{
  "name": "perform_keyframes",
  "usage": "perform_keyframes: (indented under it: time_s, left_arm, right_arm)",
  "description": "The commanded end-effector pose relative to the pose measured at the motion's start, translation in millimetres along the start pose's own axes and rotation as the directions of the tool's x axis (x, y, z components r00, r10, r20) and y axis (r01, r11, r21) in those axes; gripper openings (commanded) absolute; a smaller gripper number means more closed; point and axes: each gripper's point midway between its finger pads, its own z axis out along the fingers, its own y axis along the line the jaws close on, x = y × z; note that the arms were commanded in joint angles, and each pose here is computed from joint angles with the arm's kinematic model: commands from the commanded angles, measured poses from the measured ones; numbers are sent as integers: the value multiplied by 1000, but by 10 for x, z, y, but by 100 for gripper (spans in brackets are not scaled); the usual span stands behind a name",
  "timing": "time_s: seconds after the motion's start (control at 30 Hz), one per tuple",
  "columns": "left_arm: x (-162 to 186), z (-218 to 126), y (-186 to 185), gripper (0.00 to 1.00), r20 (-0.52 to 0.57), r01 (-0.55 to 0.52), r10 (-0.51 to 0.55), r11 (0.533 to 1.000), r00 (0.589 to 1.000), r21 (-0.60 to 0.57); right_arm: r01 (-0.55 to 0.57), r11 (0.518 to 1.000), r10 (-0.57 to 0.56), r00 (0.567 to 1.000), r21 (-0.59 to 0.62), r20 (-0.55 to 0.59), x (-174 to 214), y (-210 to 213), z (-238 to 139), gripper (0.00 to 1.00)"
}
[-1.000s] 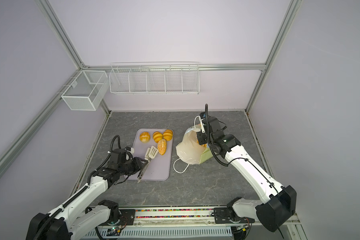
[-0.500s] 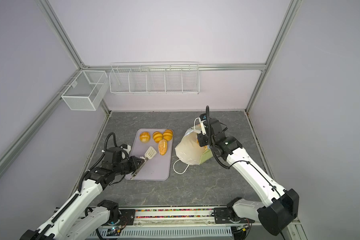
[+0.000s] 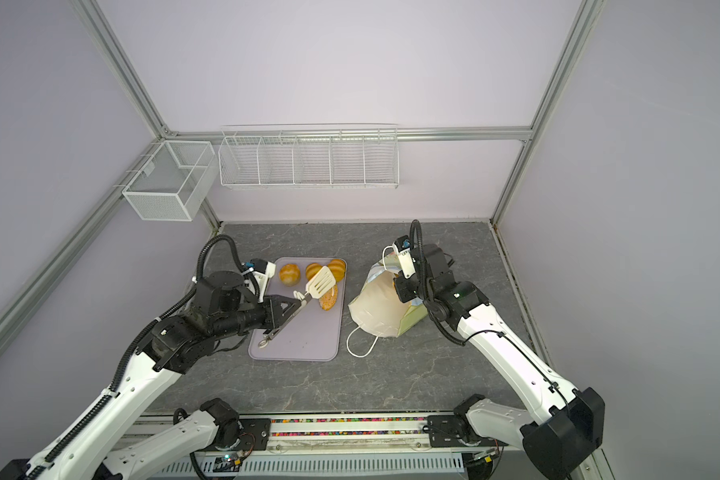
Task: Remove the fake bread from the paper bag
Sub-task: 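Raise the open tongs off the tray and swing toward the bag, then insert the tongs into the bag opening with the left gripper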
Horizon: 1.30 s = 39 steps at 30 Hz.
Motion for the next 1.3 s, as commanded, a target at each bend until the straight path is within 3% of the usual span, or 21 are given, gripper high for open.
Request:
perform_keyframes:
  time_s: [0.0,0.17,0.27,0.37,0.5,0.7,0.83,0.93,1.13,1.27]
  left_arm:
    - [31,-47,-251,10,-24,-129,129,992,991,-12]
    - [338,103,-668,10,-129,-260,260,965,957,24]
    - [443,316,-788,10,-162,-272,270,962,949,7]
    - [420,581,-709,11,-125,-171,161,982,979,-75]
    - [410,983,-809,14,-109,-60,54,997,993,-58]
    - [357,1475,-898,21,-104,1,-6,998,995,-56]
    - [334,1680,-846,25,-84,-19,10,995,996,-98]
    - [318,1776,-814,28,-60,42,-48,993,997,-107]
    - [282,1935,-795,34,4,230,-230,971,973,-61]
    - [316,2056,-812,38,0,351,-351,935,936,-52]
  right_arm:
    - [20,999,-19,999,-33,33,-42,60,-51,7]
    - [27,999,-26,999,-35,42,-57,61,-96,7]
    - [35,999,-33,998,-42,47,-45,71,-117,7]
    - [34,998,-31,998,-47,48,-22,79,-120,7]
    - [25,998,-22,998,-59,51,-18,100,-136,7]
    - [13,997,-8,997,-74,74,-59,143,-180,7]
    - [-6,999,9,997,-42,71,-97,91,-202,7]
    - [-39,999,39,997,-9,68,-115,31,-214,7]
    - [-54,998,56,996,-29,67,-104,69,-168,7]
    - [-63,997,66,996,-39,60,-100,95,-127,7]
